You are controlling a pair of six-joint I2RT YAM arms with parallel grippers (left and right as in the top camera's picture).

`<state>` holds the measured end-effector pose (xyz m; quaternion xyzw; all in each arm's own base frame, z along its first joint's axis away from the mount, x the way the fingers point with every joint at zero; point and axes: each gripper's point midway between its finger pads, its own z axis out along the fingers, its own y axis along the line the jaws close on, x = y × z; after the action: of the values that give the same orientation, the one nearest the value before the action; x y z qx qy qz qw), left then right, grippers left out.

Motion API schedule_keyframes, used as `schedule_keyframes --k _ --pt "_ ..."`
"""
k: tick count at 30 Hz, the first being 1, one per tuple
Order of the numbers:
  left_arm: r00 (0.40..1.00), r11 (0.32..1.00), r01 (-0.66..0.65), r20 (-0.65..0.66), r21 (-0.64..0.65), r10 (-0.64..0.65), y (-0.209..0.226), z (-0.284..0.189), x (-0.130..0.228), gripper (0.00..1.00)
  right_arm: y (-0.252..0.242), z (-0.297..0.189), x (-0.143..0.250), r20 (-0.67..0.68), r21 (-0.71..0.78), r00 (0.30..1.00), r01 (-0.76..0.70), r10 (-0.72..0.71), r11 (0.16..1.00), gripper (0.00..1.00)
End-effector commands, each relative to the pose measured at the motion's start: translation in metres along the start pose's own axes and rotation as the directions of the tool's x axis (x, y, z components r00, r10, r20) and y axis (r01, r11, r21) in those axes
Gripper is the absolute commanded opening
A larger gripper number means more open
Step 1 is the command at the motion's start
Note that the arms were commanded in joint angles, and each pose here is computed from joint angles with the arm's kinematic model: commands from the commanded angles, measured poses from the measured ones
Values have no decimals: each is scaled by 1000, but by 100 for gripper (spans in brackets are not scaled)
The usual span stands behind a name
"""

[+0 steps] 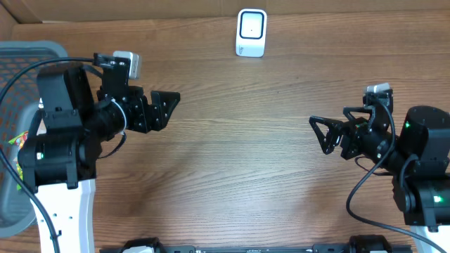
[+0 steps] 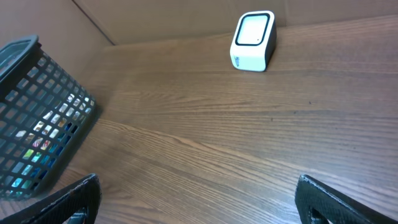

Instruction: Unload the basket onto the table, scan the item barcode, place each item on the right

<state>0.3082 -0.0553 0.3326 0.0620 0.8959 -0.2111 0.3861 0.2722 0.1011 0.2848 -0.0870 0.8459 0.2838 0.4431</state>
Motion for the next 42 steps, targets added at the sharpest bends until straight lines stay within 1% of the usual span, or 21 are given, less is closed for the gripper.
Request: schedule_keyframes --k 1,3,6,7,8,9,12,13,15,16,17,18,19,21,25,27,28,31,35,38,42 --pt "995 973 88 56 -211 -78 31 -19 -23 80 5 0 -10 17 -24 1000 16 -15 1000 100" --pt "988 928 148 102 -341 -120 48 -37 -37 79 3 4 -9 9 -22 1000 10 -10 1000 100" --pt "966 828 243 204 -506 -159 72 -75 -61 83 0 8 -7 -8 -20 1000 -1 0 1000 100" --pt "955 788 279 246 -549 -167 80 -91 -70 85 -1 9 -6 -14 -19 1000 -4 4 1000 100" --pt "943 756 312 281 -575 -176 86 -103 -75 92 -2 11 -5 -19 -19 1000 -8 7 1000 100" --pt "927 727 355 319 -588 -195 92 -115 -80 100 -3 12 -4 -24 -18 1000 -11 11 1000 100" --pt "846 619 521 448 -588 -287 120 -148 -86 100 -5 16 -1 -42 -19 999 -23 22 1000 100" --pt "801 560 592 499 -580 -331 133 -159 -82 100 -6 17 0 -49 -17 998 -27 26 999 100" --pt "721 457 692 571 -558 -394 156 -175 -71 99 -7 19 3 -62 -14 997 -36 35 999 100" --pt "677 395 736 604 -550 -421 169 -184 -63 97 -8 19 4 -68 -13 997 -39 38 999 100" --pt "640 338 768 628 -544 -443 182 -191 -54 95 -8 19 5 -73 -12 996 -42 41 999 100" --pt "617 300 785 639 -542 -459 191 -196 -47 93 -9 20 6 -75 -12 996 -44 43 999 100" --pt "602 271 794 643 -544 -473 199 -199 -41 91 -9 20 6 -76 -12 996 -44 43 999 100" --pt "576 209 803 640 -558 -508 216 -201 -27 91 -9 21 6 -77 -11 996 -45 44 999 100" --pt "555 146 792 601 -593 -575 237 -188 -9 93 -9 20 7 -81 -11 996 -47 46 999 100" --pt "547 125 781 574 -612 -609 246 -179 -1 99 -9 20 7 -82 -10 996 -48 47 999 100" --pt "544 117 775 562 -621 -624 249 -175 2 100 -9 20 7 -82 -10 996 -48 47 999 100" --pt "528 93 757 523 -646 -669 262 -161 13 100 -9 20 8 -85 -9 995 -49 48 999 100" --pt "505 42 725 489 -688 -711 281 -145 30 100 -12 20 9 -88 6 995 -52 52 999 100" --pt "466 -10 711 481 -703 -742 293 -134 43 100 -15 20 10 -92 22 994 -54 56 998 100" --pt "436 -32 679 438 -734 -786 307 -115 62 100 -15 20 12 -97 23 994 -57 59 998 100"
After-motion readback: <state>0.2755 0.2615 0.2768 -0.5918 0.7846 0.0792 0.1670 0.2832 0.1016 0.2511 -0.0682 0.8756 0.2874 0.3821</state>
